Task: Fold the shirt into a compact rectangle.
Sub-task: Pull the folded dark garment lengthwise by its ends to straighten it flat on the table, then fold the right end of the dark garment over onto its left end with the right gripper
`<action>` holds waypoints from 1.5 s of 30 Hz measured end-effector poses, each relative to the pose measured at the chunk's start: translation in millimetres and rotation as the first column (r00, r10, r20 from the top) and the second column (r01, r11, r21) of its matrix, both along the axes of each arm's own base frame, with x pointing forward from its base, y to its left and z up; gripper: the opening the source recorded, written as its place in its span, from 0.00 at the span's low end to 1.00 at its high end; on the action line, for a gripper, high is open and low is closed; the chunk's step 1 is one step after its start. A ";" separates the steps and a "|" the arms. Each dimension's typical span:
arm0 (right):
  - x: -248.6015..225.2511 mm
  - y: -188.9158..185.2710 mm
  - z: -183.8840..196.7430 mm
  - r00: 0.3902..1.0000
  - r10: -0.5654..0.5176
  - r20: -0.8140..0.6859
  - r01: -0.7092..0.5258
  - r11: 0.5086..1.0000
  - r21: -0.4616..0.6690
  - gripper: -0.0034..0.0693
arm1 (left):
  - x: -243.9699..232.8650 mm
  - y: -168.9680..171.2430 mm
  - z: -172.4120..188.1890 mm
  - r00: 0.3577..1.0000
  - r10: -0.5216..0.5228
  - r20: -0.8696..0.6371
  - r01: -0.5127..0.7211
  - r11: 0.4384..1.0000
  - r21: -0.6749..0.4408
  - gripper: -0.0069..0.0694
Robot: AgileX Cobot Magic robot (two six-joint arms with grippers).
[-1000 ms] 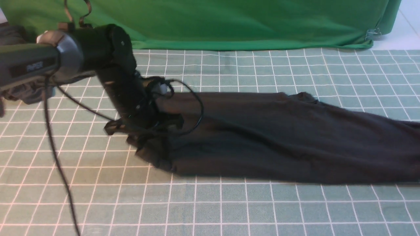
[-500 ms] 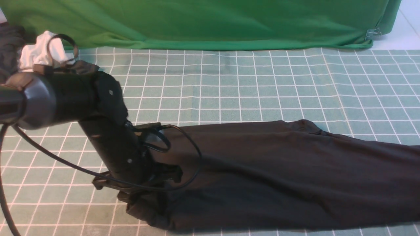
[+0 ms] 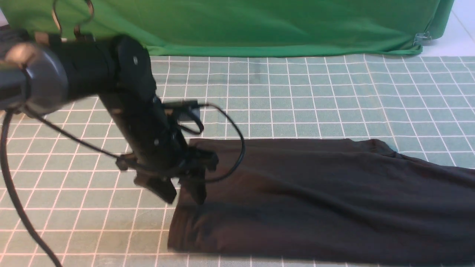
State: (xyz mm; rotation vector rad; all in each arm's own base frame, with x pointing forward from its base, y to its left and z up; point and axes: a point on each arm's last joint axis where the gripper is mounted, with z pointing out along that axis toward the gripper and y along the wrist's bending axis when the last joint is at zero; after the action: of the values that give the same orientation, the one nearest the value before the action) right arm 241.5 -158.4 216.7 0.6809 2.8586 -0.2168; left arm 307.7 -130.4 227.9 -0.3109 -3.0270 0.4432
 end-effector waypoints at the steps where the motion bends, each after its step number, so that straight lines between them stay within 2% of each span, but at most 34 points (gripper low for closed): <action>1: -0.2 -5.1 3.8 1.000 -0.015 0.011 0.015 1.000 -0.007 0.09 | 2.6 -0.7 5.6 1.000 -0.004 0.014 0.004 1.000 -0.003 0.70; 6: 1.7 -23.1 25.0 0.997 -0.060 0.053 0.062 0.997 -0.041 0.09 | 13.6 -2.9 25.2 0.996 -0.012 0.089 0.013 1.000 -0.010 0.77; 12: 11.9 -31.7 62.9 0.992 -0.074 0.102 0.081 0.995 -0.062 0.09 | 25.1 0.7 44.5 0.983 -0.027 0.183 0.019 0.999 0.045 0.76; 15: 17.2 -26.4 89.5 0.987 -0.087 0.136 0.090 0.996 -0.018 0.09 | 32.6 6.5 56.5 0.969 -0.035 0.244 0.012 0.995 0.096 0.68; 17: 19.0 -13.0 103.0 0.988 -0.064 0.143 0.062 0.998 0.020 0.09 | 37.1 12.1 62.6 0.964 -0.016 0.266 -0.008 0.996 0.091 0.57; 19: 25.8 15.6 112.5 0.986 0.012 0.164 -0.026 0.996 0.083 0.09 | 41.8 20.6 67.5 0.961 0.020 0.277 -0.041 0.997 0.070 0.42; 20: 28.2 25.1 114.7 0.984 0.035 0.174 -0.053 0.994 0.100 0.09 | 43.7 24.8 69.4 0.959 0.034 0.282 -0.054 0.997 0.063 0.38; 22: 38.1 64.3 122.5 0.967 0.139 0.216 -0.171 0.975 0.142 0.09 | 49.7 37.8 74.3 0.951 0.075 0.299 -0.090 0.995 0.036 0.22; 25: 48.2 122.2 128.5 0.927 0.267 0.265 -0.318 0.933 0.171 0.09 | 57.1 55.2 78.5 0.935 0.137 0.327 -0.146 0.989 0.005 0.12; 28: 52.4 177.6 131.2 0.878 0.366 0.307 -0.433 0.882 0.187 0.09 | 60.5 66.8 79.8 0.926 0.182 0.331 -0.184 0.983 -0.025 0.11; 33: 39.8 277.9 130.6 0.769 0.514 0.380 -0.615 0.758 0.219 0.10 | 62.1 75.5 80.2 0.923 0.193 0.333 -0.193 0.981 -0.035 0.11; 35: 32.9 308.3 124.7 0.746 0.546 0.381 -0.650 0.721 0.240 0.11 | 63.1 75.5 80.5 0.919 0.188 0.345 -0.187 0.982 -0.037 0.11; 36: 32.4 311.7 124.0 0.740 0.553 0.383 -0.658 0.713 0.241 0.11 | 63.5 75.3 80.7 0.918 0.190 0.349 -0.188 0.981 -0.040 0.11; 39: 20.6 372.5 99.6 0.663 0.646 0.377 -0.745 0.620 0.247 0.20 | 66.8 74.6 82.1 0.903 0.197 0.383 -0.190 0.980 -0.057 0.11; 42: 16.5 405.6 79.9 0.633 0.670 0.387 -0.772 0.587 0.245 0.32 | 66.8 74.5 82.1 0.903 0.197 0.383 -0.189 0.980 -0.058 0.11; 43: 13.9 421.0 69.0 0.619 0.681 0.391 -0.783 0.572 0.245 0.40 | 66.8 74.4 82.1 0.903 0.197 0.382 -0.189 0.980 -0.059 0.11; 44: 13.8 423.1 67.2 0.617 0.683 0.391 -0.785 0.570 0.244 0.41 | 66.8 74.3 82.2 0.903 0.198 0.382 -0.189 0.980 -0.061 0.11; 45: 13.3 435.9 54.7 0.608 0.692 0.389 -0.792 0.559 0.243 0.51 | 66.6 74.1 82.2 0.904 0.198 0.380 -0.189 0.980 -0.063 0.11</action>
State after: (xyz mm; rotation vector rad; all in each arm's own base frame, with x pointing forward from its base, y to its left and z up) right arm 254.7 277.5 271.5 -0.5065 2.6515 0.5599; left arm 374.3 -56.3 310.1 -0.1048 -3.4599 0.4826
